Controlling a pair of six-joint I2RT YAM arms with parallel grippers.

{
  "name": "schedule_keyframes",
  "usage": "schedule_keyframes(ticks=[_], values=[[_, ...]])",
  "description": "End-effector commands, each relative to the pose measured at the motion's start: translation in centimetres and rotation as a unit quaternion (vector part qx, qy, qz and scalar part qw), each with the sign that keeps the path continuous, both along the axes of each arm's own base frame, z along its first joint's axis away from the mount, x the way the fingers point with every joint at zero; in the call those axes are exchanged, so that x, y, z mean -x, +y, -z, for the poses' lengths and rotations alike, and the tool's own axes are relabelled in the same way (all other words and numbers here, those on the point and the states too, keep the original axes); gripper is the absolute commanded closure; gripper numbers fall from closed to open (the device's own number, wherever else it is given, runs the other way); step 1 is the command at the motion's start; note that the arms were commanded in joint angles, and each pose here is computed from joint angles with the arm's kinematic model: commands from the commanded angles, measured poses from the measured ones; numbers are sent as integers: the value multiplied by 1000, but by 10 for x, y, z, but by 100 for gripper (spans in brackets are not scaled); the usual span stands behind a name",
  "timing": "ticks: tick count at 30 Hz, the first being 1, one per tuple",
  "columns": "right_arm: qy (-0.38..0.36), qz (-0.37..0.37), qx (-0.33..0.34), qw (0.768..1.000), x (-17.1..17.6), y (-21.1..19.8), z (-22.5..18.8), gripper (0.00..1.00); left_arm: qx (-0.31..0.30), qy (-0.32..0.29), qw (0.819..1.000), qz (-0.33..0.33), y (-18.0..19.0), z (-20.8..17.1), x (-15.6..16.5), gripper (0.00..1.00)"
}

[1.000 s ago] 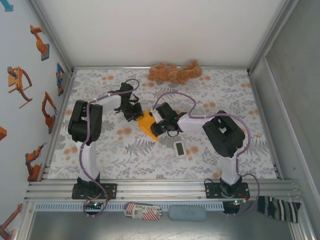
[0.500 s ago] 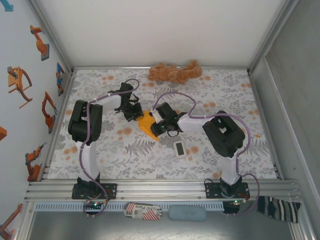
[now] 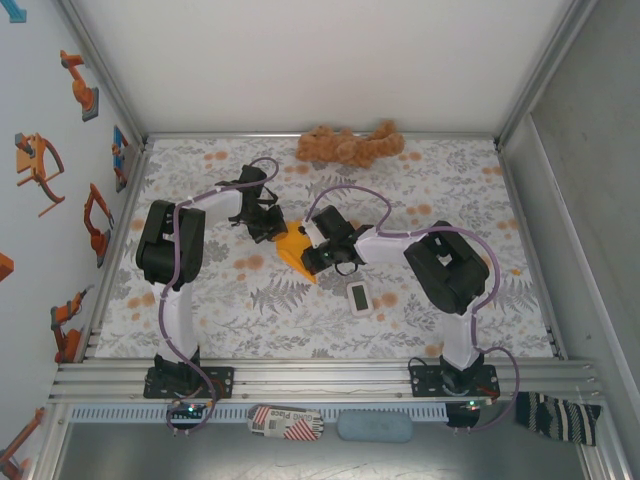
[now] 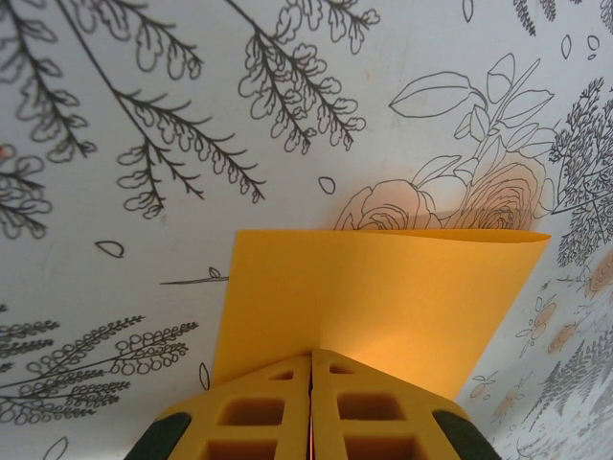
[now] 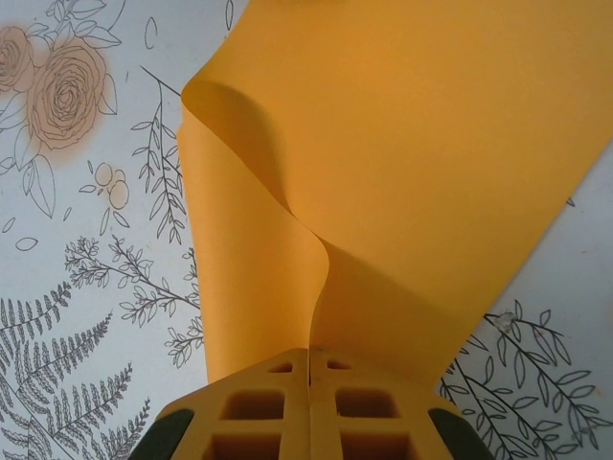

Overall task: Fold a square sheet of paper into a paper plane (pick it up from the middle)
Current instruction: Third fold the triangle at the center of the table.

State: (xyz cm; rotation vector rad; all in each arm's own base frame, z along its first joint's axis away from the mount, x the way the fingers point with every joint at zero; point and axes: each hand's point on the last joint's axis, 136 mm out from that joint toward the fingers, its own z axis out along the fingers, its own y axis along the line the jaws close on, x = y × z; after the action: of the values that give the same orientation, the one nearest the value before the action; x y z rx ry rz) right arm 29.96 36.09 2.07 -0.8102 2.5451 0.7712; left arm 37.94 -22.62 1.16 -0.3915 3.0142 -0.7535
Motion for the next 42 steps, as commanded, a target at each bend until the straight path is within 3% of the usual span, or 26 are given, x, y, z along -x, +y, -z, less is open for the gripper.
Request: schedule_keyframes(ticks=[1,22,42], values=[[15,11,19,1000,3,-9,12,100,-58,53,997,9,17,42,24,91],[-3,-8,-4,1000,-5,1,-9,100,-55,56,997,12,14,44,24,91],[3,-4,6,1000,-7,0,0,100,-53,59,997,16,13,45,26,91]])
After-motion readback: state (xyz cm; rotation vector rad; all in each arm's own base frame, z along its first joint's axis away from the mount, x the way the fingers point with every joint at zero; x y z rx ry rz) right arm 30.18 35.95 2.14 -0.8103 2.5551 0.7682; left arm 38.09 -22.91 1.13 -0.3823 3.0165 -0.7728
